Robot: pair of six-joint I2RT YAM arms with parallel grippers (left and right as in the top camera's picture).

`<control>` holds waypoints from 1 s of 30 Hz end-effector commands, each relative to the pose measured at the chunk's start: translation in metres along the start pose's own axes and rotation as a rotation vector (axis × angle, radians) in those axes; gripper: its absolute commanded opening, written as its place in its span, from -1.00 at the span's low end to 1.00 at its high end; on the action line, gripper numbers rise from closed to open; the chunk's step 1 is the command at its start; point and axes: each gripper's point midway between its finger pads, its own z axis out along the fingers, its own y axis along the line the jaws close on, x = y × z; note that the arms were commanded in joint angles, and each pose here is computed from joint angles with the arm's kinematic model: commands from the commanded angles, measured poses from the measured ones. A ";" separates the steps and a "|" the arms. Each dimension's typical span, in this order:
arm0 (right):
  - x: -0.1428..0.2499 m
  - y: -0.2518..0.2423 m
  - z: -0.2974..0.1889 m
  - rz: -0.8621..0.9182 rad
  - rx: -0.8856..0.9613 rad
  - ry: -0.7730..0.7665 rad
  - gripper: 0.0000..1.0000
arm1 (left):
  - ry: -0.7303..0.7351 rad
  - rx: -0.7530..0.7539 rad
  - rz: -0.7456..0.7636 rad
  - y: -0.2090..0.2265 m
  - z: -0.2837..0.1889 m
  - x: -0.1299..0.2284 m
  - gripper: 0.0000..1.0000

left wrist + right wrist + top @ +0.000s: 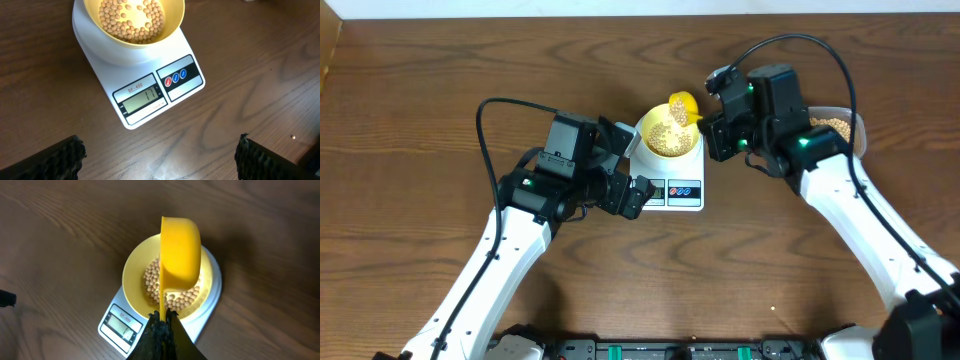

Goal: Scoop item into bowl and weigh 50g on scale
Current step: 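Tip the scoop to pour soybeans into the yellow bowl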

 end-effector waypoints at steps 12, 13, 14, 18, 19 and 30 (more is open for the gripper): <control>-0.012 0.006 -0.009 -0.131 0.022 -0.027 -0.98 | 0.003 -0.006 -0.006 0.001 0.001 0.001 0.96; -0.012 0.007 -0.009 -0.153 0.030 -0.025 -0.98 | 0.004 -0.006 -0.006 0.001 0.001 0.001 0.96; -0.011 0.008 -0.008 -0.176 0.041 -0.022 -0.98 | 0.004 -0.006 -0.006 0.001 0.001 0.001 0.95; -0.011 0.007 -0.005 -0.229 0.118 -0.014 -0.98 | 0.003 -0.006 -0.006 0.001 0.001 0.001 0.96; -0.011 0.006 -0.005 -0.243 0.136 -0.012 -0.98 | 0.003 -0.006 -0.006 0.001 0.001 0.001 0.96; -0.014 0.010 -0.003 -0.458 0.194 -0.004 -0.98 | 0.003 -0.006 -0.006 0.001 0.001 0.001 0.96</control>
